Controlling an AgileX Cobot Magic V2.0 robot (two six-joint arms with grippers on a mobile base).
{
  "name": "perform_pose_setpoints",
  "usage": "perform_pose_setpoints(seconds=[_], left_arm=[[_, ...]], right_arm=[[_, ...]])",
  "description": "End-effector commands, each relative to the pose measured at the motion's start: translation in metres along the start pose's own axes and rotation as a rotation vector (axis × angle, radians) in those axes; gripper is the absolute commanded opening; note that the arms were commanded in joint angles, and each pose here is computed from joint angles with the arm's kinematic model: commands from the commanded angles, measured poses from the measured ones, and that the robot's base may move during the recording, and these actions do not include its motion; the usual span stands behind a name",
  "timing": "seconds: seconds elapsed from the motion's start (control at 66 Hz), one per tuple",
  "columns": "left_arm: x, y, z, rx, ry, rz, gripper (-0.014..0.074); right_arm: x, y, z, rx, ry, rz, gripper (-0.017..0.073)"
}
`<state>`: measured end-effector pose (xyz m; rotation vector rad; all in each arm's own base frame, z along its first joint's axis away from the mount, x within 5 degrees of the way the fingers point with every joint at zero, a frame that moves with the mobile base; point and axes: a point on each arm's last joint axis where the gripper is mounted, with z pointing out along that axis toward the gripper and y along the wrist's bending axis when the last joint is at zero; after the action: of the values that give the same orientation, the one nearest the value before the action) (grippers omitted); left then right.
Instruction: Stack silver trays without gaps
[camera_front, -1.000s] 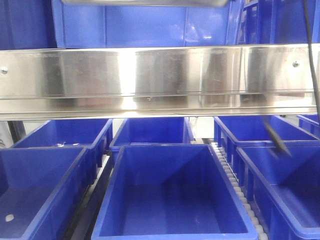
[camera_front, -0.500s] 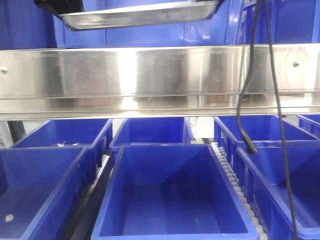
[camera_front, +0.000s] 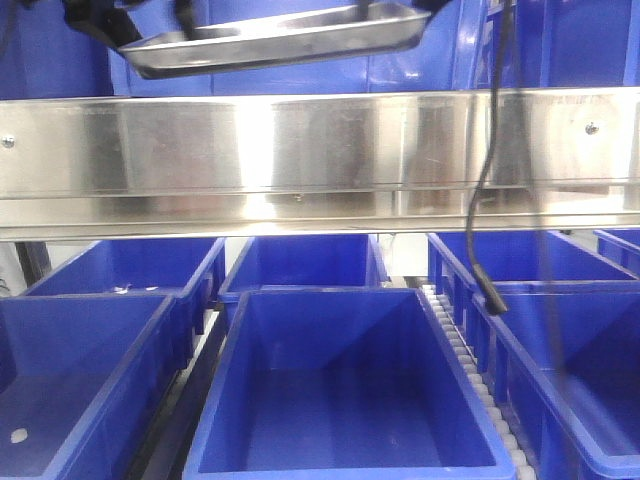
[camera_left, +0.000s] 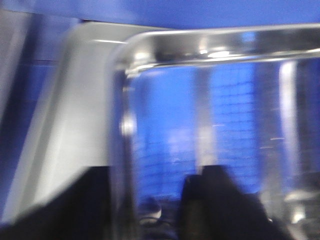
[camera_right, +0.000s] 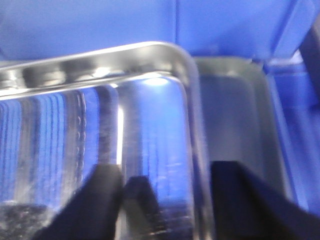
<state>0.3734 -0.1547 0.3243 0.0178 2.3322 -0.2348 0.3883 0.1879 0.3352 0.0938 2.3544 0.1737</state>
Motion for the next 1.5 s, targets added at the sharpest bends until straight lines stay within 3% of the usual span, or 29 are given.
perform_pose_setpoints(seconds=[0.0, 0.212, 0.454, 0.53, 0.636, 0.697, 0.833, 0.924, 1.015, 1.09, 1.257, 1.484], left_arm=[[-0.008, -0.003, -0.006, 0.035, -0.051, -0.025, 0.0346], [-0.013, 0.013, -0.005, 0.001, -0.059, -0.045, 0.0336], [-0.014, 0.015, -0.006, -0.004, -0.058, -0.047, 0.0306], [-0.014, 0.015, -0.010, -0.003, -0.061, -0.049, 0.0181], [-0.018, 0.014, -0.024, 0.005, -0.080, -0.050, -0.0042], [-0.021, 0.014, -0.035, 0.012, -0.102, -0.053, 0.0002], [-0.027, 0.013, -0.063, 0.047, -0.151, -0.077, 0.0004], [-0.030, 0.013, -0.085, 0.064, -0.191, -0.074, 0.0004], [-0.028, 0.011, -0.101, 0.083, -0.230, -0.039, 0.0004], [-0.022, 0.008, -0.112, 0.118, -0.280, -0.018, 0.0004], [-0.001, 0.006, -0.136, 0.217, -0.410, 0.009, 0.0004], [0.041, 0.021, -0.163, 0.307, -0.571, 0.050, 0.0004]], right_arm=[[-0.006, -0.002, -0.004, -0.002, -0.016, 0.006, 0.0304], [-0.008, -0.019, -0.001, 0.056, 0.016, 0.029, 0.0297], [-0.008, -0.020, -0.001, 0.059, 0.016, 0.031, 0.0293], [-0.010, -0.020, -0.005, 0.058, 0.011, 0.033, 0.0224], [-0.014, -0.021, -0.019, 0.044, -0.013, 0.039, 0.0057], [-0.018, -0.022, -0.030, 0.031, -0.038, 0.045, -0.0034], [-0.026, -0.024, -0.056, -0.002, -0.091, 0.031, -0.0018], [-0.030, -0.025, -0.078, -0.032, -0.124, -0.026, -0.0018], [-0.032, -0.024, -0.095, -0.057, -0.166, -0.086, -0.0018], [-0.032, -0.025, -0.110, -0.098, -0.228, -0.099, -0.0018], [-0.014, -0.030, -0.134, -0.221, -0.370, -0.122, -0.0018], [0.030, -0.053, -0.166, -0.339, -0.516, -0.150, -0.0018]])
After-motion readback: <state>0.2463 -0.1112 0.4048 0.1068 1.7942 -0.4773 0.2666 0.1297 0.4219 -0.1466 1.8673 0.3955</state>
